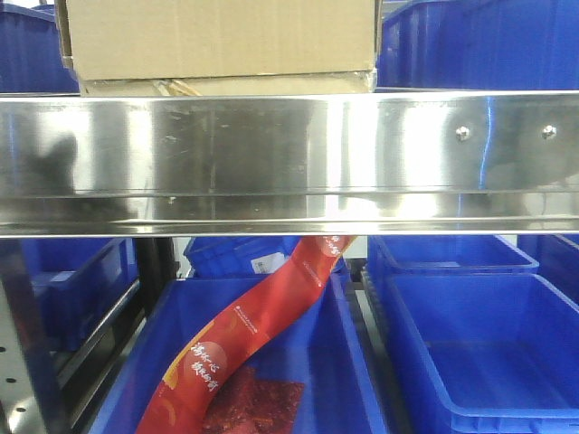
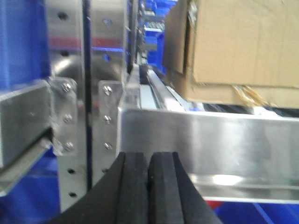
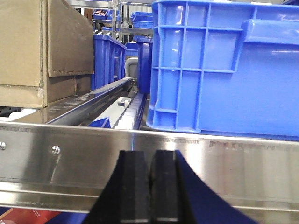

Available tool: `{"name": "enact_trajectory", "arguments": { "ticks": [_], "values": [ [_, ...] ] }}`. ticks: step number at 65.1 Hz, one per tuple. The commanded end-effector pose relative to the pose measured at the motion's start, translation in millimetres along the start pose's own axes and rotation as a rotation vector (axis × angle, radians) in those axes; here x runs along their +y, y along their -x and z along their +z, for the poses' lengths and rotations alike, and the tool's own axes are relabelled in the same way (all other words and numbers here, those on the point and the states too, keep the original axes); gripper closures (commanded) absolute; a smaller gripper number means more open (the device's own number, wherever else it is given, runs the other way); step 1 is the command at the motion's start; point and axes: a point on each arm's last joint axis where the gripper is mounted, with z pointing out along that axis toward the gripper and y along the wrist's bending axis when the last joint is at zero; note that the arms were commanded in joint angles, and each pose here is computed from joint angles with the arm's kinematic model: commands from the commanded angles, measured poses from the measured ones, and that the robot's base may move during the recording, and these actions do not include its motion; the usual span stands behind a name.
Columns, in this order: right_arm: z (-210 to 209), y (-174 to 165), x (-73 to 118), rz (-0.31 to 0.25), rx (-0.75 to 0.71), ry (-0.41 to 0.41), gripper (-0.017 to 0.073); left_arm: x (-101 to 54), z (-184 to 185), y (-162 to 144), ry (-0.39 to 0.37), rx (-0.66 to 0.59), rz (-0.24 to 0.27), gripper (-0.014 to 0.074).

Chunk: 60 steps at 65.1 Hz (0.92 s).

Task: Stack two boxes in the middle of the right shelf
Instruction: 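Open both grippers and withdraw them from the boxes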

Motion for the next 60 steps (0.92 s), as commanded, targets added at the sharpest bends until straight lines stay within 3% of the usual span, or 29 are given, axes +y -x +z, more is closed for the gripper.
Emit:
{"name": "enact_trajectory", "arguments": {
  "ticks": [1, 60],
  "values": [
    [-0.2, 1.1, -0.4, -0.005, -0.019, -0.007, 0.0724, 0.2, -0.8, 4.8, 0.006, -0.048, 0.038, 0.0704],
    [-0.2, 1.1, -0.4, -0.005, -0.019, -0.007, 0.0724, 0.2, -0.8, 4.5, 0.007, -0.045, 0.035, 0.0704]
  ]
}}
